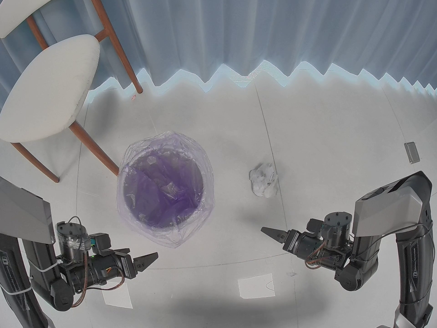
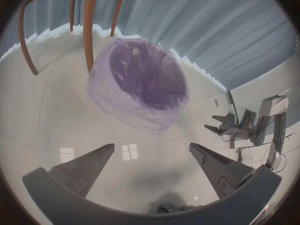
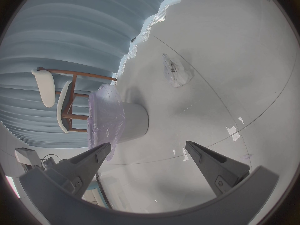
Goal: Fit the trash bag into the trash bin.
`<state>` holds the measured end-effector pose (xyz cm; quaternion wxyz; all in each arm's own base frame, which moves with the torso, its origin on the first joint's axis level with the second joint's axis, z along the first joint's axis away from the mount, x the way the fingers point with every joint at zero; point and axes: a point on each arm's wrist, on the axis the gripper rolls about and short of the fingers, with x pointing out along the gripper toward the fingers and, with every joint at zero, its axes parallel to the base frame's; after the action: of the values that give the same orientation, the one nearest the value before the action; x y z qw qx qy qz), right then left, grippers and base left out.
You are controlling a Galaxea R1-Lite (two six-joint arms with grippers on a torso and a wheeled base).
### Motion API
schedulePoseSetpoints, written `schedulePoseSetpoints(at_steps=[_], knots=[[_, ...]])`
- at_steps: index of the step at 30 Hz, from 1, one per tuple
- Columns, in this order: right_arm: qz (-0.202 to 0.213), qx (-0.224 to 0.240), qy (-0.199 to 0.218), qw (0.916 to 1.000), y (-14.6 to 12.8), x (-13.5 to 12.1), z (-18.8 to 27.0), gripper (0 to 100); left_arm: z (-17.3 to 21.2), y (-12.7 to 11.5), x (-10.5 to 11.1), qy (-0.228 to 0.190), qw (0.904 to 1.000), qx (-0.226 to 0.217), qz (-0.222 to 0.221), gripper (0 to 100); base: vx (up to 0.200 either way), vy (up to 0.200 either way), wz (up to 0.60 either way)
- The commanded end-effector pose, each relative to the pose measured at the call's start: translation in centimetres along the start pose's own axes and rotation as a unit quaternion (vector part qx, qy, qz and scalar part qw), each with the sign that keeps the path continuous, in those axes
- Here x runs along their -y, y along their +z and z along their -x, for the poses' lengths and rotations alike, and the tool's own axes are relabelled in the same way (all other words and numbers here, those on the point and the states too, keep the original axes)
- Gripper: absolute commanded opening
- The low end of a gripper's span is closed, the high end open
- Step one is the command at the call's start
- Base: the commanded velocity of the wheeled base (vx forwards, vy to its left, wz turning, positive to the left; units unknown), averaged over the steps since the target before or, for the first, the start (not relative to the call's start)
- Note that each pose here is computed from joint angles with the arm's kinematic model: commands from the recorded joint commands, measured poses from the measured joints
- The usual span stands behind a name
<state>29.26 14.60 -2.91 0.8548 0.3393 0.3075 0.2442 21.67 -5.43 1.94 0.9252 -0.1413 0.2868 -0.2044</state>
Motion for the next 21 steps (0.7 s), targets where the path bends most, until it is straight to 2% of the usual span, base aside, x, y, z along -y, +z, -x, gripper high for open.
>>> schedulePoseSetpoints(at_steps=[1, 15, 21], knots=[[0.002, 0.005, 0.005, 1.0, 0.0, 0.0, -0.2, 100, -4.1, -1.6, -2.3, 0.032, 0.9989, -0.034, -0.005, 100, 0.0, 0.0, 0.0], [0.002, 0.018, 0.005, 0.9998, 0.6, 0.4, -0.7, 100, -7.8, -0.6, -5.0, 0.049, 0.9987, 0.007, 0.009, 100, 0.0, 0.0, 0.0], [0.001, 0.019, 0.003, 0.9998, 0.6, 0.5, -0.8, 100, -8.4, -0.1, -5.0, 0.04, 0.9984, 0.021, 0.034, 100, 0.0, 0.0, 0.0]])
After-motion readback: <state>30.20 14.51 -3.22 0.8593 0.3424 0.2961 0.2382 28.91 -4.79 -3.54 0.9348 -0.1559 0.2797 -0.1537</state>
